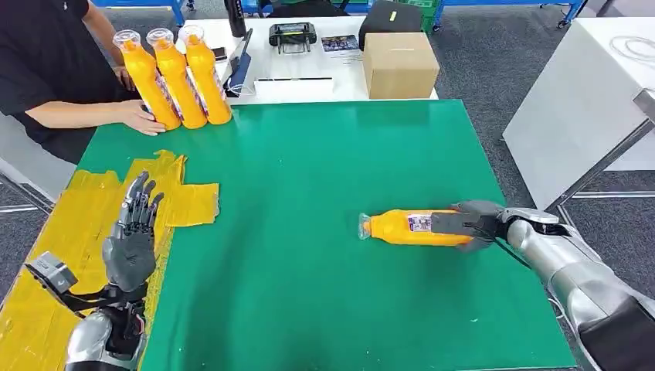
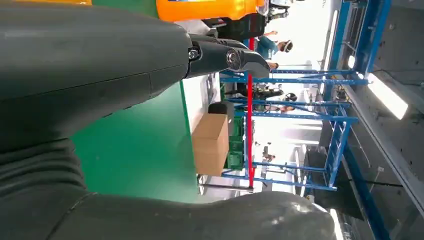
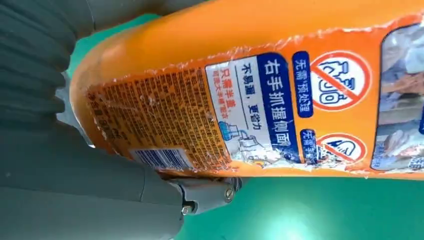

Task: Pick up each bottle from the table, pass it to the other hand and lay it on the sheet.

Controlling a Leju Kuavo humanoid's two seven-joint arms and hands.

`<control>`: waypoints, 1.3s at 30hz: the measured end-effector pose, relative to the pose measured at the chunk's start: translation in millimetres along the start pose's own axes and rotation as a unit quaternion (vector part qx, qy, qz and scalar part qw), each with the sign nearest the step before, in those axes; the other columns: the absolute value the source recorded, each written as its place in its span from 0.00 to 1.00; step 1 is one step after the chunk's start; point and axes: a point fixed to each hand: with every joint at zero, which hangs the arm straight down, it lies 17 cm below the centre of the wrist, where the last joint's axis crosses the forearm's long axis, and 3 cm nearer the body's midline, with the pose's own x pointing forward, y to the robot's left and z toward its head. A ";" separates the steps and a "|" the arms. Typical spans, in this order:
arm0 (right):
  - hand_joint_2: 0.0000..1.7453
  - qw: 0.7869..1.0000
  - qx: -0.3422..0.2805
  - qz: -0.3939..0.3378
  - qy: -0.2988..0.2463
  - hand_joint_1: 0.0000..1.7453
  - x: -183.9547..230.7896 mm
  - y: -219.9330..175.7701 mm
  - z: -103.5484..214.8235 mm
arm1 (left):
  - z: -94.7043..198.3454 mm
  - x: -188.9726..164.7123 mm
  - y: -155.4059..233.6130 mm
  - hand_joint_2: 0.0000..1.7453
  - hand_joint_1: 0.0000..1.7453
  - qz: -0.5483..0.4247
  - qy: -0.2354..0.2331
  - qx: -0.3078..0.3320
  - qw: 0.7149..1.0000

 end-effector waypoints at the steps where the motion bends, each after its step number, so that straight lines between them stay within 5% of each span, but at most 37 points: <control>1: 1.00 1.000 0.000 0.000 0.000 1.00 0.1 0.1 -0.1 | 0.0 0.1 0.0 0.00 0.00 0.000 0.000 0.000 1.000; 17: 1.00 1.000 0.001 -0.008 0.000 1.00 0.0 1.9 -0.3 | -1.1 -0.6 -0.6 0.00 0.00 0.004 -0.001 0.000 1.000; 20: 1.00 0.999 -0.038 -0.036 0.001 1.00 8.2 -6.8 -7.3 | -1.0 -2.0 1.7 0.00 0.00 0.003 0.003 0.006 1.000; 21: 1.00 0.996 -0.061 -0.059 -0.015 1.00 19.4 -11.6 -10.8 | 0.5 -4.0 3.1 1.00 0.00 0.005 0.009 0.010 1.000; 27: 1.00 0.933 -0.113 -0.297 -0.171 1.00 135.6 -13.3 -14.8 | 26.4 -12.4 8.4 1.00 0.00 0.030 0.048 0.031 0.998; 32: 1.00 0.893 -0.139 -0.352 -0.243 1.00 189.0 -31.1 3.6 | 41.6 -15.0 8.1 1.00 0.00 0.051 0.067 0.042 0.996; 39: 1.00 0.874 -0.156 -0.370 -0.274 1.00 207.4 -43.4 16.8 | 44.6 -14.2 8.1 1.00 0.00 0.056 0.070 0.045 0.995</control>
